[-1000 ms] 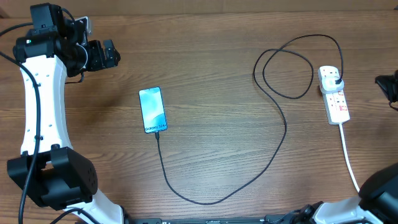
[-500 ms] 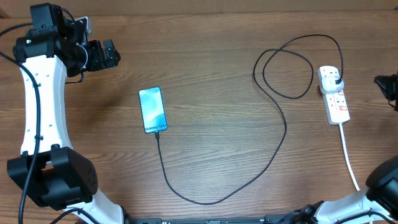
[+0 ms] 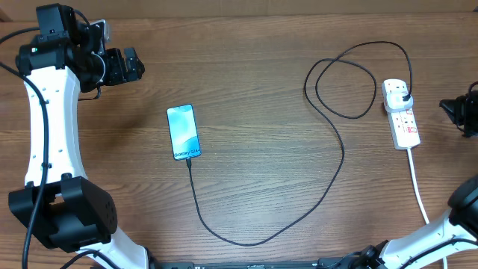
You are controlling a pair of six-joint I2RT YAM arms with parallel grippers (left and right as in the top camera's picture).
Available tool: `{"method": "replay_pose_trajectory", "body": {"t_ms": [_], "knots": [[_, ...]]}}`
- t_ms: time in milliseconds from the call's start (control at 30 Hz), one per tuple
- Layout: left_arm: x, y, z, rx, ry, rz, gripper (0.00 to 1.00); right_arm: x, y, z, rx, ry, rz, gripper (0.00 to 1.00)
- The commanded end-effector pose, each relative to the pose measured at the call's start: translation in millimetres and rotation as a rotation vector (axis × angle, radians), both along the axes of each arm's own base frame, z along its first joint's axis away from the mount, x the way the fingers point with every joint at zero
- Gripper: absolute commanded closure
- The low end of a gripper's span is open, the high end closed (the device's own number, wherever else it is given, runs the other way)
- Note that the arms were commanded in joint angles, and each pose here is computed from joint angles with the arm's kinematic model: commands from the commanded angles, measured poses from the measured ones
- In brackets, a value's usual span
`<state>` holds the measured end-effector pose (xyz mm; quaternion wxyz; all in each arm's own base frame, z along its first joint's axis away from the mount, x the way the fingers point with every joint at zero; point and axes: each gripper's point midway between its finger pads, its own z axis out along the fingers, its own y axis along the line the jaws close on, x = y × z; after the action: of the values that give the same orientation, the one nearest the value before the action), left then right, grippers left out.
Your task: Plug charger to phone and switch on socket
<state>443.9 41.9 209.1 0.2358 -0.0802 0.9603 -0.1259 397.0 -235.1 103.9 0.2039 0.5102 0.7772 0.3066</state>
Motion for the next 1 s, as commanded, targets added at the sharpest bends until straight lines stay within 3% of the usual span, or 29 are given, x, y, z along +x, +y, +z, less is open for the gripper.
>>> {"method": "replay_pose_trajectory", "body": {"t_ms": [0,967], "knots": [[2.1,-2.6,5.8,0.000,-0.013,0.005,0.00,5.9,-7.0,-7.8,-0.003,-0.003,-0.003,0.96],[2.1,-2.6,5.8,0.000,-0.013,0.005,0.00,25.8,30.3,-66.5,0.032,0.071,0.118,0.96]]}}
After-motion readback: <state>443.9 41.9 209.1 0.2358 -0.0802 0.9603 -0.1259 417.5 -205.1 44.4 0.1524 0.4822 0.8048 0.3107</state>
